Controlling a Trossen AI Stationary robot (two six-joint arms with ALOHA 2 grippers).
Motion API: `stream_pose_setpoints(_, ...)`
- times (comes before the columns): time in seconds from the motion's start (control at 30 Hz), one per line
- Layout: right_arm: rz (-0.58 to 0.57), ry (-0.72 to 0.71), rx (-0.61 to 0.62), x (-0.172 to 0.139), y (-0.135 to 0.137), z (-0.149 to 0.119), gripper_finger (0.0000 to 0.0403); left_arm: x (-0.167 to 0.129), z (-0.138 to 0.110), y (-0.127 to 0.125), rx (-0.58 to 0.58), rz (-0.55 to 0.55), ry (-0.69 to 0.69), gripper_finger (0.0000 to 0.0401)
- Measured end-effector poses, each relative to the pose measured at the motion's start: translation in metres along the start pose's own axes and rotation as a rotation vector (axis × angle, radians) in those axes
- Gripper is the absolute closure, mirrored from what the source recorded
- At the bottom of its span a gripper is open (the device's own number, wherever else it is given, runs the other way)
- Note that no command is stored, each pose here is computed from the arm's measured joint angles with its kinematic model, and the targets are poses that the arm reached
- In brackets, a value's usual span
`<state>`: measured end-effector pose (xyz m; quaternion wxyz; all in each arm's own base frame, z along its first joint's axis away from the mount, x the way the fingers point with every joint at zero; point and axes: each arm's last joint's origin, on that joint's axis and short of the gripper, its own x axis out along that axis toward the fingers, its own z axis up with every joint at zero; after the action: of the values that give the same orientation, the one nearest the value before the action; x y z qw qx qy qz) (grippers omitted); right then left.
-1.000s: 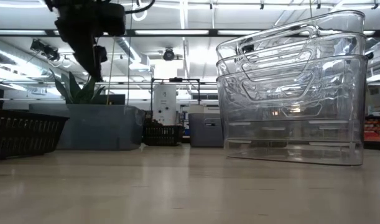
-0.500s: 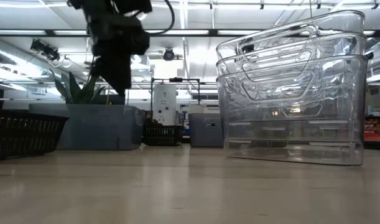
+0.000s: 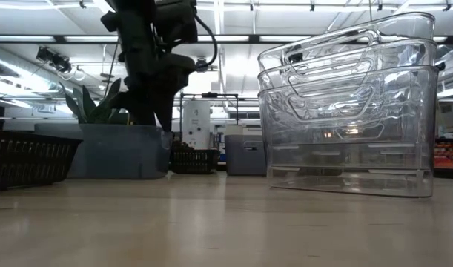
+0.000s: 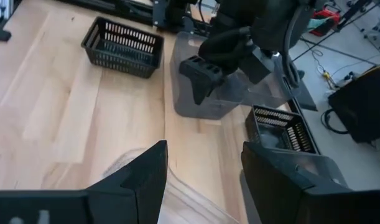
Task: Stack baskets by color
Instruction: Stack the bottom gray bin on the top left gray bin
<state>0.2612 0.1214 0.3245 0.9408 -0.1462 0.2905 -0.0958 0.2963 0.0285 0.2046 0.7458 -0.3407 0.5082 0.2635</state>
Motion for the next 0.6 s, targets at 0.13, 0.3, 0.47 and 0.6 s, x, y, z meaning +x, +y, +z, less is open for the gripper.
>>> stream_pose_setpoints(0.13,-0.003,0.003,-0.002,-0.004,-0.003,-0.001,0.0192,0.004,0.006,-0.001,-0.014,0.021,-0.012,0.0218)
stream_pose_setpoints(0.3,0.005,0.032,-0.013,-0.005,-0.003,-0.004,0.0192,0.014,0.01,0.003,-0.061,0.064,-0.014,0.0219)
stream_pose_setpoints(0.47,0.011,0.077,-0.031,-0.008,-0.001,-0.01,0.0192,0.021,0.013,0.008,-0.108,0.09,-0.003,0.0234)
stream_pose_setpoints(0.6,0.023,0.09,-0.047,-0.011,0.003,-0.012,0.0192,0.023,0.012,0.008,-0.124,0.101,0.001,0.0264)
